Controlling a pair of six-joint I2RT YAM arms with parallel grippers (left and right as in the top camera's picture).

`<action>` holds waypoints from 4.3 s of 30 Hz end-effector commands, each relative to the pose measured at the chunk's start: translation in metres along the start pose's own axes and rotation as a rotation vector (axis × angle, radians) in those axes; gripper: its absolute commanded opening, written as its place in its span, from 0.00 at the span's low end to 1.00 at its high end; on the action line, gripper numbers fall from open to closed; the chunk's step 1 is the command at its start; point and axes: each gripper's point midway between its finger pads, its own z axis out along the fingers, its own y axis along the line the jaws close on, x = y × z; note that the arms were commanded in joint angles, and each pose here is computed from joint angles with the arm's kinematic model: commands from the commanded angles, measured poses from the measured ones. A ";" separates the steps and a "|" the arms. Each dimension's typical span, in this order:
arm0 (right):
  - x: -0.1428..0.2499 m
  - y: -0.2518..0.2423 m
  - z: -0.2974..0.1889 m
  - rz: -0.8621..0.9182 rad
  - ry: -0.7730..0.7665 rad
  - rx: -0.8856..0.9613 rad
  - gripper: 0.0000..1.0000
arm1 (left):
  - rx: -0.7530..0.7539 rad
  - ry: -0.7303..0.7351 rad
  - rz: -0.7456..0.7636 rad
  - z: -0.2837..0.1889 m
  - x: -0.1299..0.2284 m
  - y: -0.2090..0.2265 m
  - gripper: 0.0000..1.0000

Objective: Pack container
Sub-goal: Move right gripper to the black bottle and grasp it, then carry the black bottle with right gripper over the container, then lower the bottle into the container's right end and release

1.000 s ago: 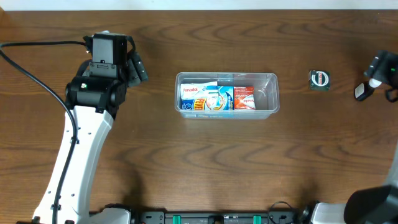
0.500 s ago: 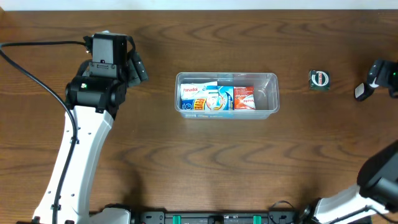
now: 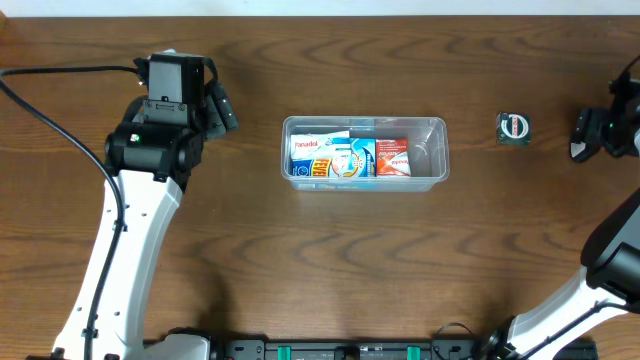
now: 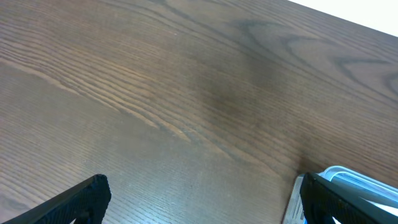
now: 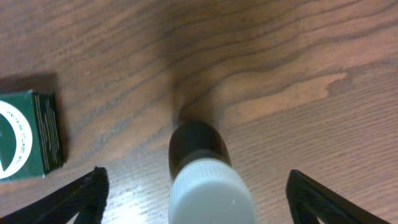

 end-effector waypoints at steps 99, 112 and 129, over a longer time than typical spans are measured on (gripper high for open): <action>0.062 0.323 -0.138 -0.306 -0.001 -0.183 0.03 | -0.015 -0.012 0.005 0.000 -0.005 0.003 0.98; 0.077 0.321 -0.103 -0.271 0.032 -0.143 0.04 | -0.015 -0.012 0.005 0.000 -0.005 0.003 0.98; 0.091 0.325 -0.067 -0.260 -0.013 -0.161 0.08 | -0.015 -0.012 0.005 0.000 -0.005 0.003 0.98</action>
